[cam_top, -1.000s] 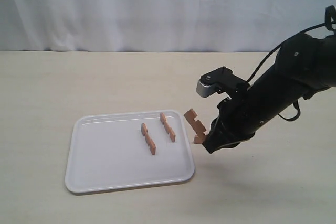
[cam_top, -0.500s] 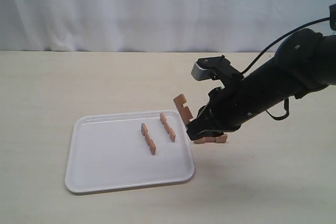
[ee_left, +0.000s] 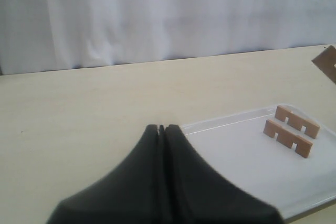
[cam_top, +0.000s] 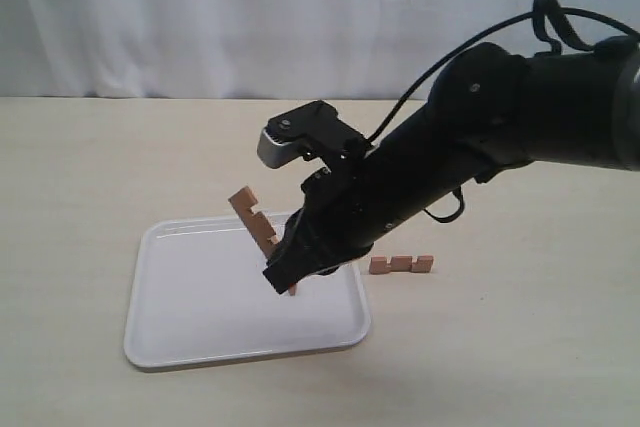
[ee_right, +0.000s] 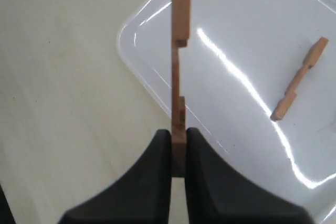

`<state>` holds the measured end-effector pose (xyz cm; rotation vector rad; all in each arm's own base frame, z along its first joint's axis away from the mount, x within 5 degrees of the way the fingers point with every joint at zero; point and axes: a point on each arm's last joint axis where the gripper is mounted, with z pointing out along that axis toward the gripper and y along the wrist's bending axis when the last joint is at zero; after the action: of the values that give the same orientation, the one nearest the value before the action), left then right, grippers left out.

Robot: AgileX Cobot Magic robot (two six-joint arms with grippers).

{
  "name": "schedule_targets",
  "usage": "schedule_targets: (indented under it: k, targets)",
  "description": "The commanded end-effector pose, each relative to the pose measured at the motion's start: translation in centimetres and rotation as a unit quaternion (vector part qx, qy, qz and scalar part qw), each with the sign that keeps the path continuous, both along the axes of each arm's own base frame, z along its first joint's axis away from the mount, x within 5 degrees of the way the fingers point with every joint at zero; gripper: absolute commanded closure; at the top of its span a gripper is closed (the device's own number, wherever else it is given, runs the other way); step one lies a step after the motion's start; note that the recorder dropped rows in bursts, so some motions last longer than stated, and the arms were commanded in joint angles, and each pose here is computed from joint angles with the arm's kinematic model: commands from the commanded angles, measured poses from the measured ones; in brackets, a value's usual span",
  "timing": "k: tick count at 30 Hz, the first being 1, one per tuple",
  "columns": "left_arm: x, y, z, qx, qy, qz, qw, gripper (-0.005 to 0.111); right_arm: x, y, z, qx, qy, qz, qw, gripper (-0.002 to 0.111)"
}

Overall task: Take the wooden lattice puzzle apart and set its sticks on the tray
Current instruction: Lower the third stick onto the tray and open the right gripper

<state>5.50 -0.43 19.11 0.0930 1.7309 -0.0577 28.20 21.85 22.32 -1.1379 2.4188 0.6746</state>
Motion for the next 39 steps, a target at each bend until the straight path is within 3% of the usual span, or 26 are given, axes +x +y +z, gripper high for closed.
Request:
schedule_targets:
  k: [1,4,6,10,15,39]
  targets:
    - [0.0,0.0,0.0,-0.002,-0.005,0.000,1.000,0.107,0.6,2.0,-0.3,-0.047,0.012,-0.013,0.999,0.104]
    - [0.0,0.0,0.0,-0.002,-0.005,0.000,1.000,0.107,1.7,3.0,-1.5,-0.167,0.067,-0.053,0.982,0.104]
    - [0.0,0.0,0.0,-0.002,-0.005,0.000,1.000,0.107,2.4,4.0,-2.1,-0.212,0.070,-0.064,0.973,0.104]
    - [0.0,0.0,0.0,-0.002,-0.005,0.000,1.000,0.107,2.9,7.3,-3.6,-0.215,0.073,-0.036,0.973,0.104]
    - [0.0,0.0,0.0,-0.002,-0.005,0.000,1.000,0.107,4.4,8.8,-6.2,-0.219,0.104,-0.099,0.965,0.104]
    - [0.0,0.0,0.0,-0.002,-0.005,0.000,1.000,0.107,5.7,8.6,-9.8,-0.253,0.076,-0.135,0.955,0.104]
